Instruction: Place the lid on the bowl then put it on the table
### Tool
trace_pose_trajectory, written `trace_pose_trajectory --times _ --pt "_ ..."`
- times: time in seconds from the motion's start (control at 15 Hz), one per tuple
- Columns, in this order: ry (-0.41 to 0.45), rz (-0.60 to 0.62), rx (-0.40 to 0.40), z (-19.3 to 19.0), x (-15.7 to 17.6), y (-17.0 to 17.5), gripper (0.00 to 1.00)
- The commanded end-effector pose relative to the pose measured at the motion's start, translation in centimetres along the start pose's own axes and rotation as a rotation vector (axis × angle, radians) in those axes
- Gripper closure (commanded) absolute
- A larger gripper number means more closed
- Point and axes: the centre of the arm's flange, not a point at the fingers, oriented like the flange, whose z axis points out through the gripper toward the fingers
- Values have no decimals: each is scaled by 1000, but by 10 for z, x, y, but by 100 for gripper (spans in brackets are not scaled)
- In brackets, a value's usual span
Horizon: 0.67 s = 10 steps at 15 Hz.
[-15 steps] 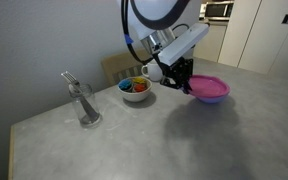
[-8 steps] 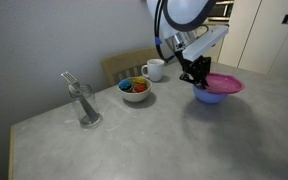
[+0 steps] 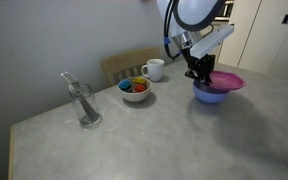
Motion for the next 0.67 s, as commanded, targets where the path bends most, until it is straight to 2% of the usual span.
trace_pose_trajectory --times 0.0,0.33,0.6 --pt "56 -31 44 2 -4 1 97" --pt "113 -47 89 2 -1 -10 97" --pt "112 -58 94 5 0 -14 97"
